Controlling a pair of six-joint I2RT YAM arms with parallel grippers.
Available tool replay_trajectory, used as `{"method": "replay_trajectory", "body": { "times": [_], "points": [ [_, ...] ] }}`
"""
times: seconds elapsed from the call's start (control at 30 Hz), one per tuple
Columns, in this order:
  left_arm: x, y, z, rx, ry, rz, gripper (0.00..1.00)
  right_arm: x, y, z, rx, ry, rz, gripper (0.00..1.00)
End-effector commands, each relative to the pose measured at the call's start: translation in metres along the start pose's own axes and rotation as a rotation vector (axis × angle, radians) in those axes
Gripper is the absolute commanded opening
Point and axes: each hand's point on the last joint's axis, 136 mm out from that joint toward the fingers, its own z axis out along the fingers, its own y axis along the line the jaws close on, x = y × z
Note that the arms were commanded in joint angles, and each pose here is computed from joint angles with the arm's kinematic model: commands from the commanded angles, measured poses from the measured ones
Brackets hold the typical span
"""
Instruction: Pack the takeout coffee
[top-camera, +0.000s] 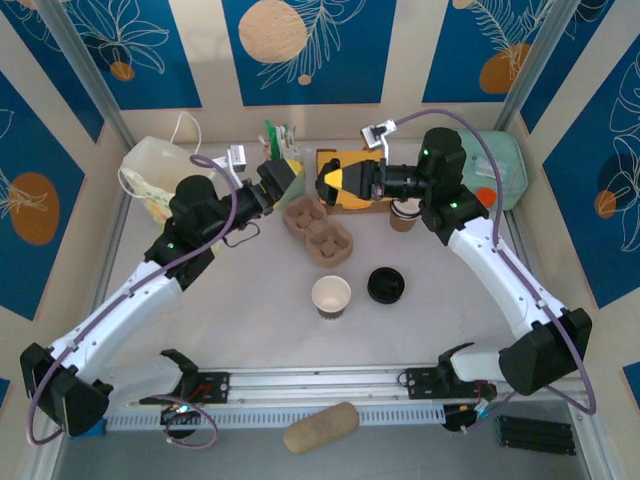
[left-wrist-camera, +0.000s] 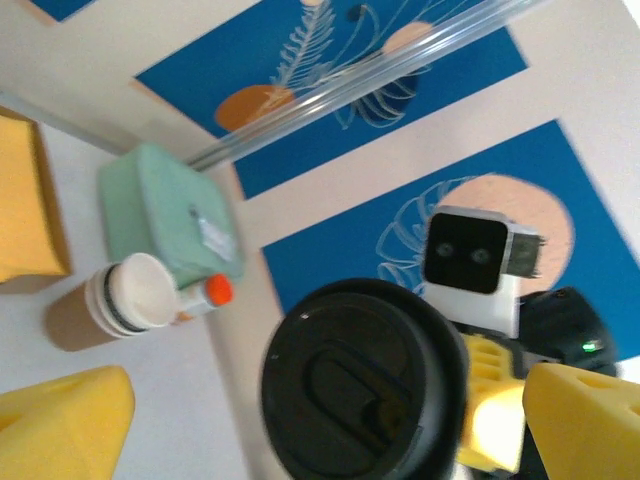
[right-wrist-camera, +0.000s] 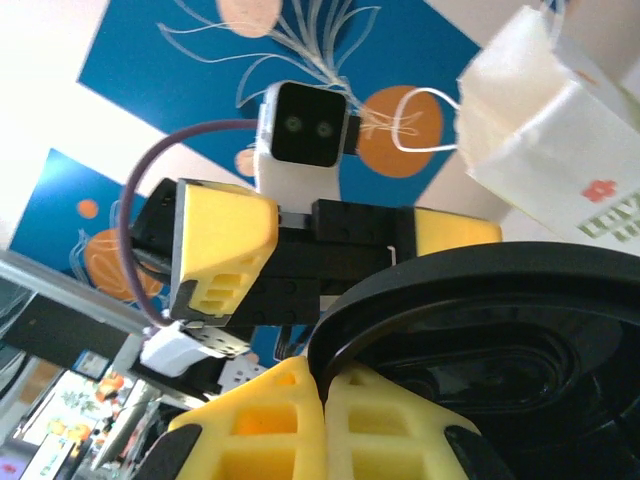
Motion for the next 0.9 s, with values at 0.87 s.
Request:
{"method": "replay_trajectory", "body": {
  "times": [0.87],
  "points": [
    [0.005, -0.047, -0.008, 0.241, 0.048, -0.136, 0.99, 0.009, 0.056, 0.030, -0.243, 0.120, -0.194, 0.00]
  ]
}}
